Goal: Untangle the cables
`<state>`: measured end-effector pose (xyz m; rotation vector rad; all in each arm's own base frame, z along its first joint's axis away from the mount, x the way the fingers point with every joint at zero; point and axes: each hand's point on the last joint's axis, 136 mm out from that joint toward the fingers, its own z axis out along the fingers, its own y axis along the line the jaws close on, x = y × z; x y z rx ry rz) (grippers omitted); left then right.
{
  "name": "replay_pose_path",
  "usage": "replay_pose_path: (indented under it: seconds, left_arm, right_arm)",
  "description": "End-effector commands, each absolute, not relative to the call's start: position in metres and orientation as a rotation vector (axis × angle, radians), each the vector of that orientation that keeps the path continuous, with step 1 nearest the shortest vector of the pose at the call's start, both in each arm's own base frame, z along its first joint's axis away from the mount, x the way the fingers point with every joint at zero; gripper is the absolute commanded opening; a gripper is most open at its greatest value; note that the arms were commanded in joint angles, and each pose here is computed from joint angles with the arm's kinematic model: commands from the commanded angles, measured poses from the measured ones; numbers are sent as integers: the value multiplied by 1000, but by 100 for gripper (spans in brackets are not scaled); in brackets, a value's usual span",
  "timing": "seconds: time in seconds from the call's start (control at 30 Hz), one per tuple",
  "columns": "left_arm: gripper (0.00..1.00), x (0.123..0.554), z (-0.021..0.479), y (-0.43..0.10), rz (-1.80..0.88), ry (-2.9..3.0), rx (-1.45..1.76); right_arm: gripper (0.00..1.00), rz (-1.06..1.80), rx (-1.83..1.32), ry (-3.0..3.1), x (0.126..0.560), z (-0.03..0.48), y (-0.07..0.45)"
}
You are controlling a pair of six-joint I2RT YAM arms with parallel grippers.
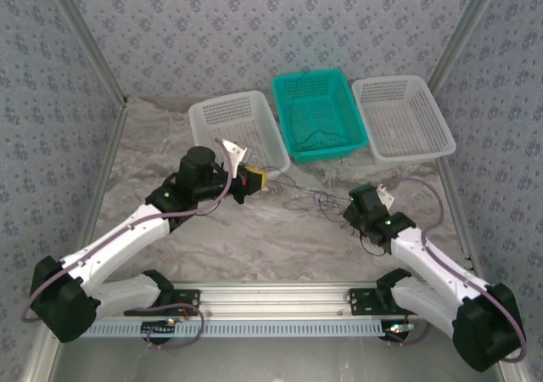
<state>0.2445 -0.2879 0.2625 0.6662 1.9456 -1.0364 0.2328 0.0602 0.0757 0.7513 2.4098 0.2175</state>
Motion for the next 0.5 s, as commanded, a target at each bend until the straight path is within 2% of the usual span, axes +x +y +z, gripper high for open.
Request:
replay_pose_path:
  seconds: [0.0,0.07,0.13,0.2,0.23,0.27,0.47]
  left_arm:
    - [0,247,279,-294,-1091,1913,657]
    - [0,249,278,-298,-1109,1917,661]
    - [0,250,277,-302,-1123,1919,667]
    - [0,250,277,-304,-1126,1923,668]
    - [0,251,277,-304,-1128,1923,669]
    - [0,251,277,-305,-1129,1923,670]
    - [0,247,280,-304,-1143,1921,663]
  right_arm:
    - [55,325,693,2314,243,116,67]
    - [59,457,527,2261,254,149,89]
    - [64,691,211,2163,259,190,134]
    - [79,793,-31,2089,253,215,165]
    - [94,801,-109,2062,251,223,174]
    - [100,797,-162,2050,248,228,181]
    - [100,821,-418,1972,248,235,225]
